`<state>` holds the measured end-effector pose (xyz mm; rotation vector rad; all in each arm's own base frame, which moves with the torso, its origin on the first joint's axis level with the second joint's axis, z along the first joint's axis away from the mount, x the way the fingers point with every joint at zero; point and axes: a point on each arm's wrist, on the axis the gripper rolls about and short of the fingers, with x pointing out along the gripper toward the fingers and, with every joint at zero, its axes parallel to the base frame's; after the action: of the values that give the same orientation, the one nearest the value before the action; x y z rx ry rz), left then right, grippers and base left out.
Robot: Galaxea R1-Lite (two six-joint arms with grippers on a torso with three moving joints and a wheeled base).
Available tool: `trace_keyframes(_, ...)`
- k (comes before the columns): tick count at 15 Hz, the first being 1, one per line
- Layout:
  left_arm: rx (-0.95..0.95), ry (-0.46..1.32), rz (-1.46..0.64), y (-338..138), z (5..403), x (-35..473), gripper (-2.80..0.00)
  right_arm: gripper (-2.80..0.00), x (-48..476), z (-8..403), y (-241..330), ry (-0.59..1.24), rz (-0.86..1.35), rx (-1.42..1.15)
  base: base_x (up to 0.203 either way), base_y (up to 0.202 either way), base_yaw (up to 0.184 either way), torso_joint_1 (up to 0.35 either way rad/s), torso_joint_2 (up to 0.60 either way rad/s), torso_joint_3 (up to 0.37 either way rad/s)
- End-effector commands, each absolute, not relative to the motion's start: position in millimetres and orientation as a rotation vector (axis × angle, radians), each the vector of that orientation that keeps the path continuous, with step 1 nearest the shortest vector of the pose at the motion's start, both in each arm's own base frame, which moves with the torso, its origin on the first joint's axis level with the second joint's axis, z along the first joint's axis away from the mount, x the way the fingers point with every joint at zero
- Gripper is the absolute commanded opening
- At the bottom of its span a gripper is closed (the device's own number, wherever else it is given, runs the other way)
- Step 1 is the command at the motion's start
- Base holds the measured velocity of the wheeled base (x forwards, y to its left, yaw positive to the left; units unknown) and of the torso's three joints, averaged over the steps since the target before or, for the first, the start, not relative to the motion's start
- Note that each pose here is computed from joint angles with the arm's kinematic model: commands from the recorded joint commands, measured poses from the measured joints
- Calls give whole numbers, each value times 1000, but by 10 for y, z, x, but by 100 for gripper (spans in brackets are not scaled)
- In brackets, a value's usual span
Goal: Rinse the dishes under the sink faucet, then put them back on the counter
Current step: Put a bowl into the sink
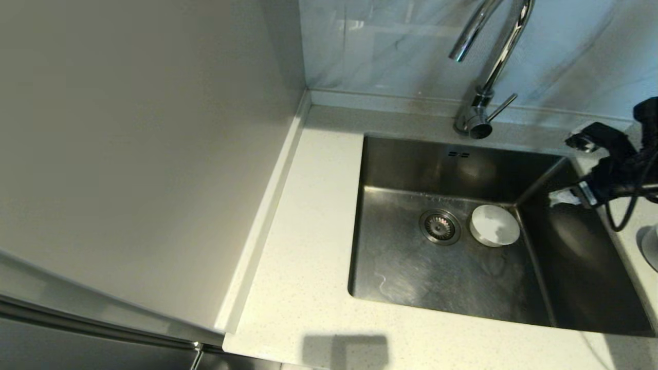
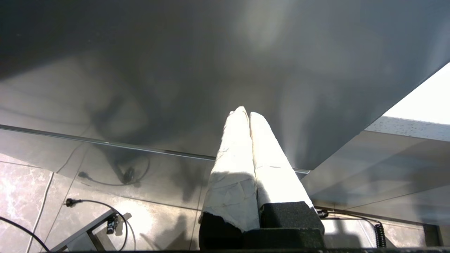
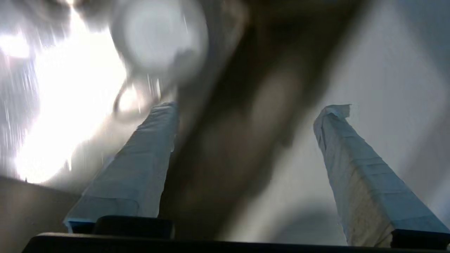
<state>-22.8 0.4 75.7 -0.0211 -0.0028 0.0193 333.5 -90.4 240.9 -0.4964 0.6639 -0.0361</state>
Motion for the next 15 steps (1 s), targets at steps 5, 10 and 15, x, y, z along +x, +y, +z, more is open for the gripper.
trace_keyframes(5, -22, -6, 20, 4, 757, -230, -280, 0, 2438, 2774, -1106, 1022, -113, -430, 0, 0, 0, 0, 0, 0)
trace_keyframes(10, -20, -6, 20, 4, 757, -230, -280, 0, 2416, 2698, -1180, 1075, -160, -424, 0, 0, 0, 0, 0, 0)
trace_keyframes(15, -21, -6, 20, 4, 757, -230, -280, 0, 2608, 2396, -1404, 1189, -209, -356, 0, 0, 0, 0, 0, 0)
